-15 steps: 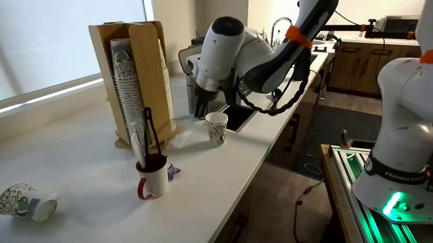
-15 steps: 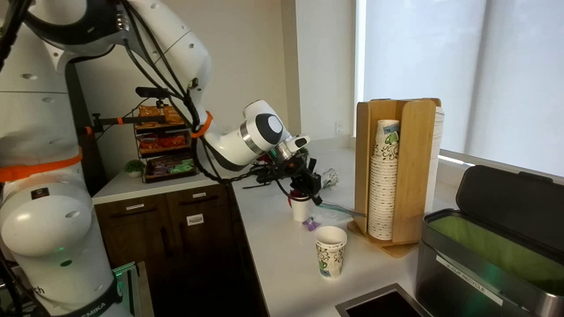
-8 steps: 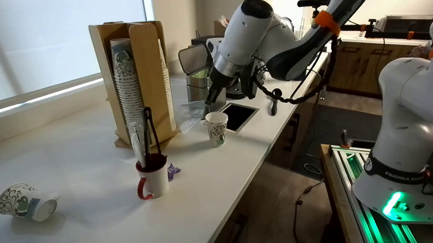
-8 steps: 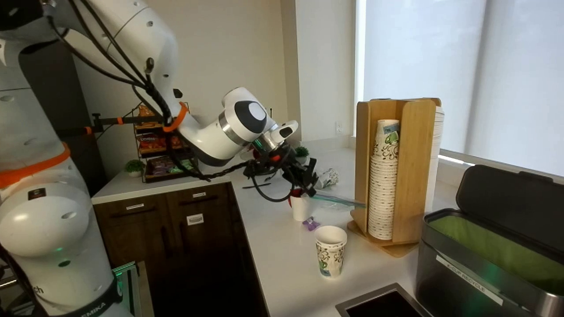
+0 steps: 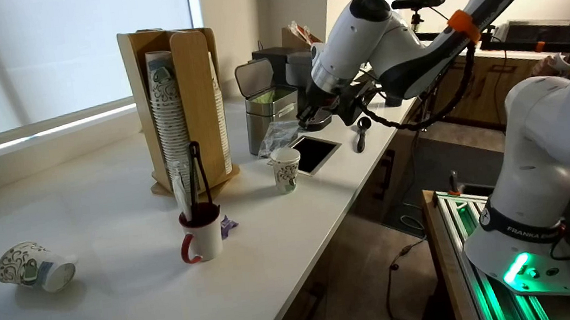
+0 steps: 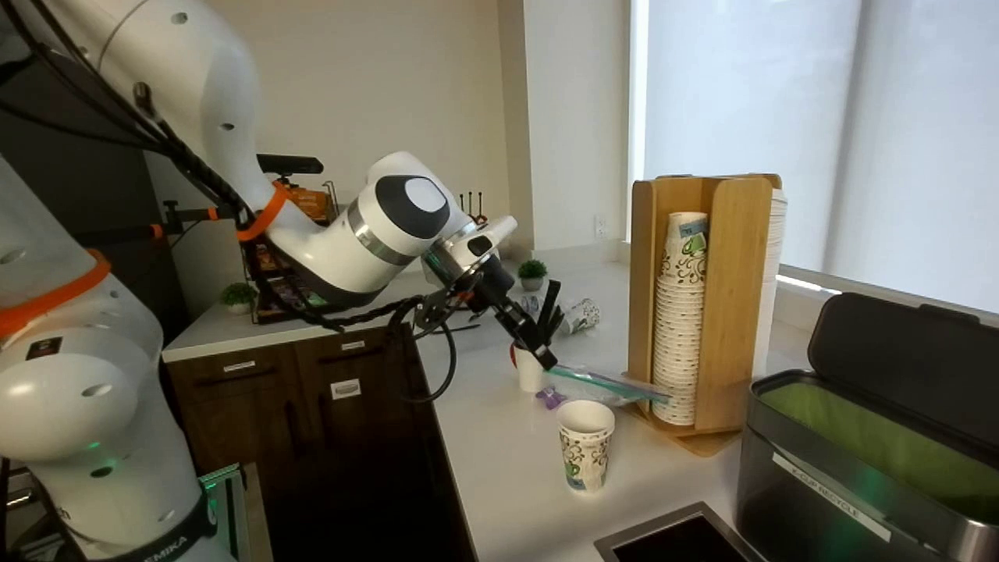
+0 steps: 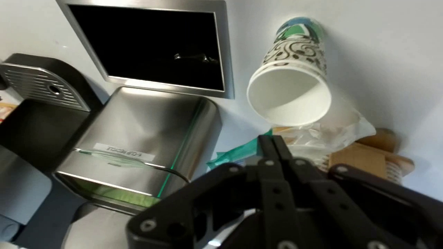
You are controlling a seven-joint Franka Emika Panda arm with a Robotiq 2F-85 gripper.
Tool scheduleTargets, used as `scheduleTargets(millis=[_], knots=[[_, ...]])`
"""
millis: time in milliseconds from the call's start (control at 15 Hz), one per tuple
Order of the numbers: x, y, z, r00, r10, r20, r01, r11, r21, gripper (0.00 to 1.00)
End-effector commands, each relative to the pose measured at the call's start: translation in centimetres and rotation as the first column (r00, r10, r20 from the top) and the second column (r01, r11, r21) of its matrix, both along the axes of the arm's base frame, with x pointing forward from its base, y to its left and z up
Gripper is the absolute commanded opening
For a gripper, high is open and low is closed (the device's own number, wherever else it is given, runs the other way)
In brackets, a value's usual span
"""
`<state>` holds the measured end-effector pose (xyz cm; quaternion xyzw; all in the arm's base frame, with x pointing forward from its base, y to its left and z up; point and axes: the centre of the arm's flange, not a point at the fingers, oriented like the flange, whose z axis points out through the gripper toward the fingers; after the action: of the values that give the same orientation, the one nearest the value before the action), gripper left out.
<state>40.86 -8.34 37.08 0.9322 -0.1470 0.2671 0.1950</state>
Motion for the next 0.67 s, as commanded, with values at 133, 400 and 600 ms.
scheduleTargets(millis=[133,400,600], knots=[[-2.8,-0.9,0.5,0.986,-0.141,0.088,0.140,0.990,0.014,0.01],[-3.7,-1.3,0.5,0.978,-0.174,0.115,0.168,0.984,0.064,0.01],[-4.9,-1.0,1.6,0.978,-0.156,0.140,0.143,0.985,0.096,0.01]])
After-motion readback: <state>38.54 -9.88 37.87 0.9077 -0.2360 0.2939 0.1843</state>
